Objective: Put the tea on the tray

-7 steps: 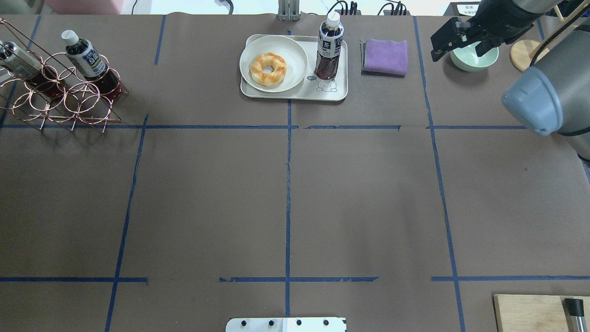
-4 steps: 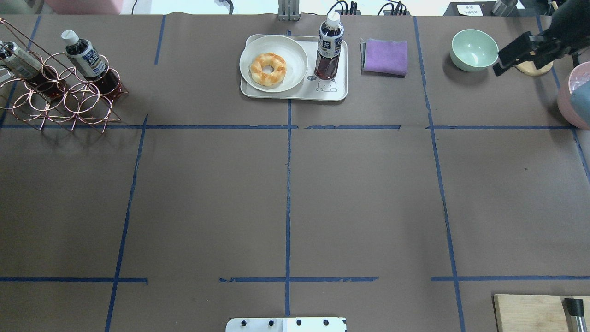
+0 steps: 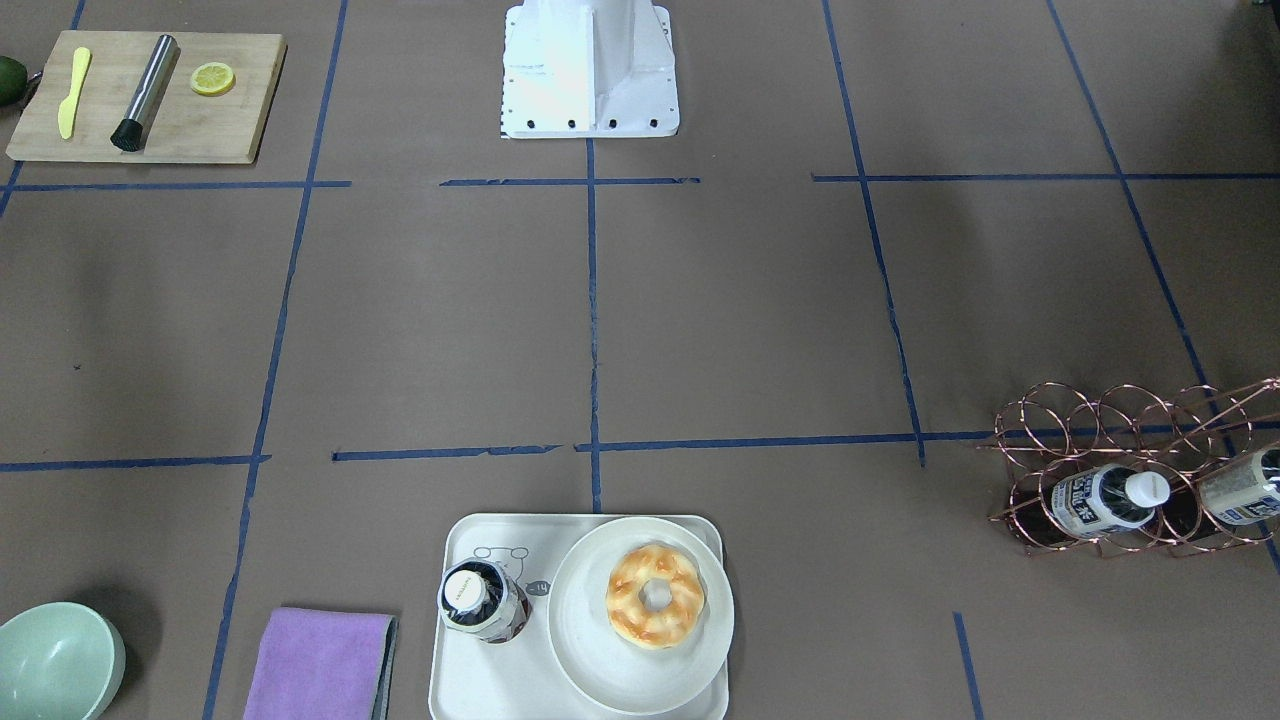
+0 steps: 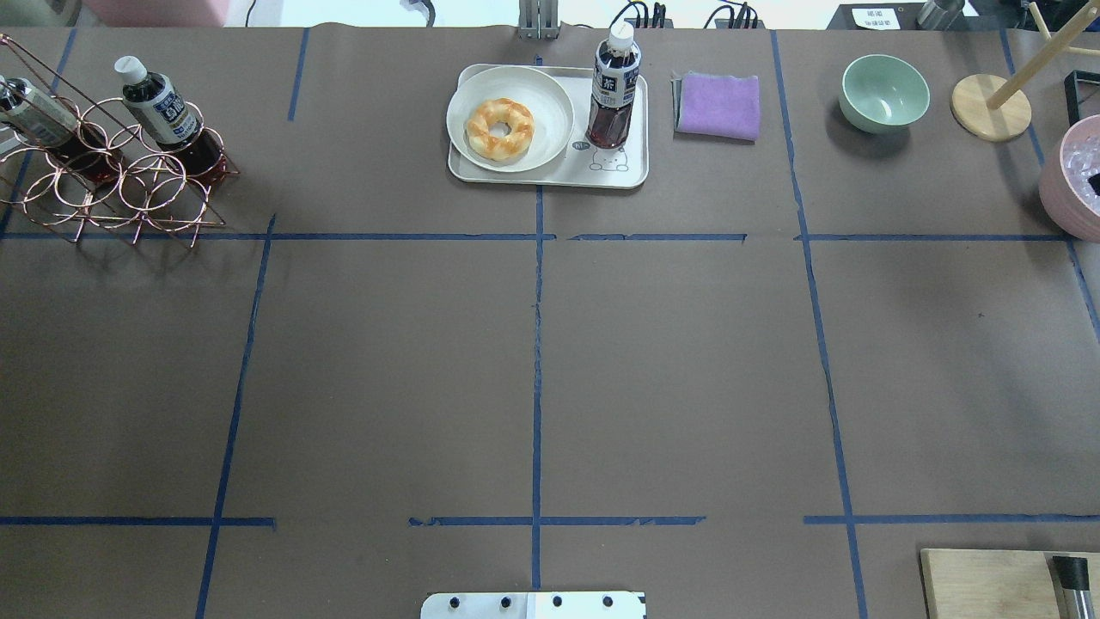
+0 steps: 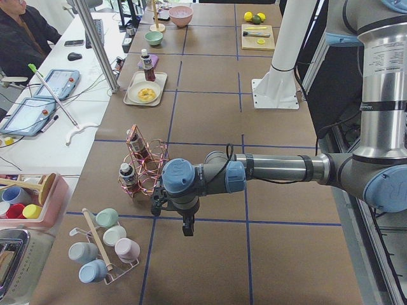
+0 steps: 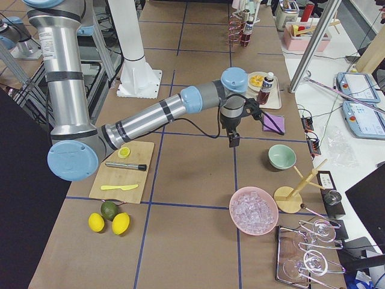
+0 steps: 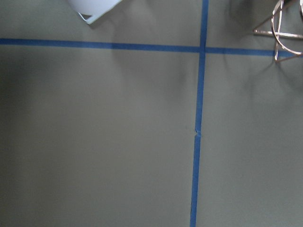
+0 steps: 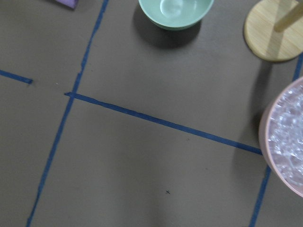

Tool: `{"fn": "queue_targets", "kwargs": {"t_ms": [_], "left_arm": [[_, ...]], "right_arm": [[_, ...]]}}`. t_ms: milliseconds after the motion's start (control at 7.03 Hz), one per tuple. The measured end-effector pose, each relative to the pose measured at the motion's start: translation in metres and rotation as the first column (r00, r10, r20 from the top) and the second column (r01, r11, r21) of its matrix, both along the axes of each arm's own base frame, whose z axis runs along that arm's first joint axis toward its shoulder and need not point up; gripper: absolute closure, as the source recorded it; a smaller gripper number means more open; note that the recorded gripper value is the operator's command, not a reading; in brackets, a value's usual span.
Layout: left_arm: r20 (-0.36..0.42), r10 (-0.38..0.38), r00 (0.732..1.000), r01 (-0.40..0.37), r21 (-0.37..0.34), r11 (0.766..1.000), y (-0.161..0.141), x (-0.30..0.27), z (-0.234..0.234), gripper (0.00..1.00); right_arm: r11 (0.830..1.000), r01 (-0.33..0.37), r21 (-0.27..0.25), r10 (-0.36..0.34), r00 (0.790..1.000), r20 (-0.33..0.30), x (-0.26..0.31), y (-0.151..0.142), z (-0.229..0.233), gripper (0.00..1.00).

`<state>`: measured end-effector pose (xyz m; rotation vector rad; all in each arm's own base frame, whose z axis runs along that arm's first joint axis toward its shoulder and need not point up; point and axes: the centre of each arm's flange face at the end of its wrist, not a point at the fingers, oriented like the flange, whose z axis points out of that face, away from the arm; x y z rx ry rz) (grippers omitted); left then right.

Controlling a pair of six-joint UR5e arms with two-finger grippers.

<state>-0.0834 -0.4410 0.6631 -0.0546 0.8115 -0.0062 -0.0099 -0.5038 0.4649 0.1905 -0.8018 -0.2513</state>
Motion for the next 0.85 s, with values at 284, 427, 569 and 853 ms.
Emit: {"fn": "queue_targets", "kwargs": {"t_ms": [284, 427, 569, 853], "left_arm": [[-0.001, 0.018, 1.000, -0.018, -0.006, 1.000, 0.001, 0.008, 0.003, 0.00], [-0.002, 0.020, 1.000, -0.020, -0.007, 1.000, 0.002, 0.009, 0.003, 0.00], [-0.002, 0.020, 1.000, -0.020, -0.007, 1.000, 0.003, 0.009, 0.003, 0.00], [-0.002, 0.021, 1.000, -0.021, -0.009, 1.000, 0.004, 0.009, 0.005, 0.00]], "right_arm": [[1.000, 0.013, -0.017, -0.013, 1.000, 0.010, 0.046, 0.021, 0.058, 0.00], [0.999, 0.014, -0.039, -0.013, 1.000, 0.014, 0.071, 0.033, 0.097, 0.00], [0.997, 0.013, -0.073, -0.012, 1.000, 0.015, 0.088, 0.049, 0.134, 0.00], [0.991, 0.003, -0.133, -0.001, 1.000, 0.015, 0.099, 0.070, 0.172, 0.00]]}}
